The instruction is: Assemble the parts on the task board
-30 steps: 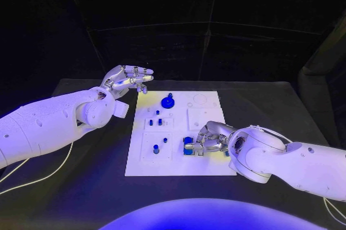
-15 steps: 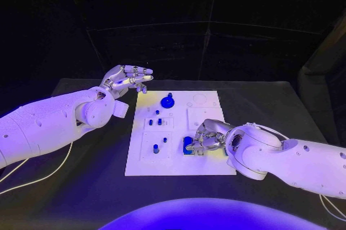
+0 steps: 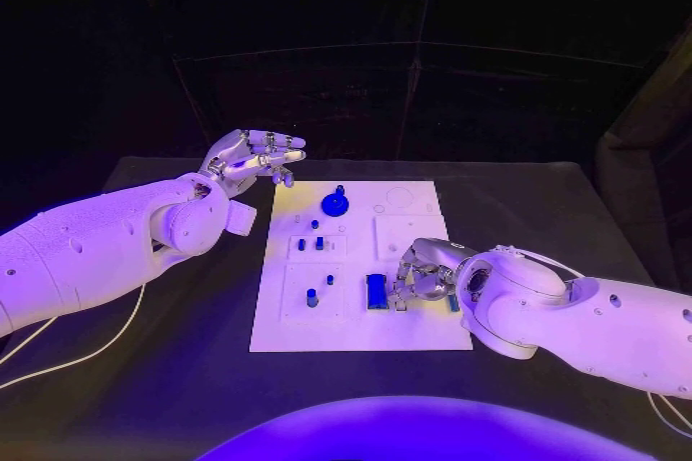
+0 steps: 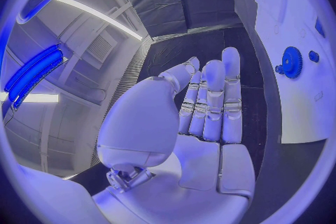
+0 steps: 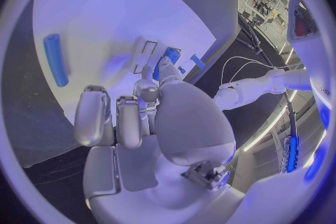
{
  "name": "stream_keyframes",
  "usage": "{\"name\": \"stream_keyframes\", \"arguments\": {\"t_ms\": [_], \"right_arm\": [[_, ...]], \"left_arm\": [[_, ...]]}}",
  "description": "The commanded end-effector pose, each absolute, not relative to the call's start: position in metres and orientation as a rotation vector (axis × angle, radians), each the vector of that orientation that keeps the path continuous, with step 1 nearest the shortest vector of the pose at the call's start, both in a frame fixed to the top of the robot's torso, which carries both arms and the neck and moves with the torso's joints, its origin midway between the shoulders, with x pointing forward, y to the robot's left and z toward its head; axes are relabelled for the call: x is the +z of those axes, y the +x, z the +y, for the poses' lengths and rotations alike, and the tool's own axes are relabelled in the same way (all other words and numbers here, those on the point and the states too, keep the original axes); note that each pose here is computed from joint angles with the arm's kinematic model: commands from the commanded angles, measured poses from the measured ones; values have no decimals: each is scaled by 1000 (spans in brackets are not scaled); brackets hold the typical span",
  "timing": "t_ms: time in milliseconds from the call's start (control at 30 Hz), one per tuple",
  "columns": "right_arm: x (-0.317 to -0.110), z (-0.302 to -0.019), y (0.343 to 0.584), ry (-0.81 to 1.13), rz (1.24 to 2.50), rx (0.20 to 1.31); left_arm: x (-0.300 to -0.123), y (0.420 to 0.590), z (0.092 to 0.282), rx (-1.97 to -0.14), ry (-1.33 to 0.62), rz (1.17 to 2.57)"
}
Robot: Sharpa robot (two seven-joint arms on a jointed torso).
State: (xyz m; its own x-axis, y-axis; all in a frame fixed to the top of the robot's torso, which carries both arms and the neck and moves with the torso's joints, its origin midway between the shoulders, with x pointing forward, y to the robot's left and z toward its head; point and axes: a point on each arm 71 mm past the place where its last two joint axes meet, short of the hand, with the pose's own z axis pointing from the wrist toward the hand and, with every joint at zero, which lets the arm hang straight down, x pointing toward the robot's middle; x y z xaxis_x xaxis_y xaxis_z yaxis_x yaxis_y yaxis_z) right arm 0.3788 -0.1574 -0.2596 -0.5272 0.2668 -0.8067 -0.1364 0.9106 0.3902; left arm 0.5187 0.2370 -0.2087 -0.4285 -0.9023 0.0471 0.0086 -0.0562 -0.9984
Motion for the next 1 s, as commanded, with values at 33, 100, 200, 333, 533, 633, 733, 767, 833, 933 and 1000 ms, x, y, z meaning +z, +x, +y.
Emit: {"name": "stream_keyframes", "arguments": {"t_ms": [33,100,200,333,533,633,733,767,833,933,1000], "right_arm": [[-257,-156,377,62,2056,529],[-255,-158,376,89,2031,556],[-251,-166,376,138,1992,586],[-247,-186,375,207,1976,588],[-245,-225,380,238,1999,484],[-246,-237,382,222,1999,432],[-248,-243,382,198,2013,378],[-249,-245,382,190,2021,358],[-250,-249,382,169,2038,315],[-251,-250,382,148,2050,286],[-252,-250,382,134,2060,274]], "left_arm": [[-207,519,237,-1593,-989,1485],[-207,519,237,-1593,-989,1485],[-207,519,237,-1593,-989,1484],[-207,519,237,-1592,-989,1483],[-207,518,237,-1594,-988,1483],[-207,517,236,-1598,-987,1483],[-207,517,236,-1601,-986,1484],[-207,516,235,-1601,-987,1485],[-207,516,235,-1602,-987,1486],[-207,516,234,-1604,-986,1487],[-208,516,234,-1605,-986,1487]]}}
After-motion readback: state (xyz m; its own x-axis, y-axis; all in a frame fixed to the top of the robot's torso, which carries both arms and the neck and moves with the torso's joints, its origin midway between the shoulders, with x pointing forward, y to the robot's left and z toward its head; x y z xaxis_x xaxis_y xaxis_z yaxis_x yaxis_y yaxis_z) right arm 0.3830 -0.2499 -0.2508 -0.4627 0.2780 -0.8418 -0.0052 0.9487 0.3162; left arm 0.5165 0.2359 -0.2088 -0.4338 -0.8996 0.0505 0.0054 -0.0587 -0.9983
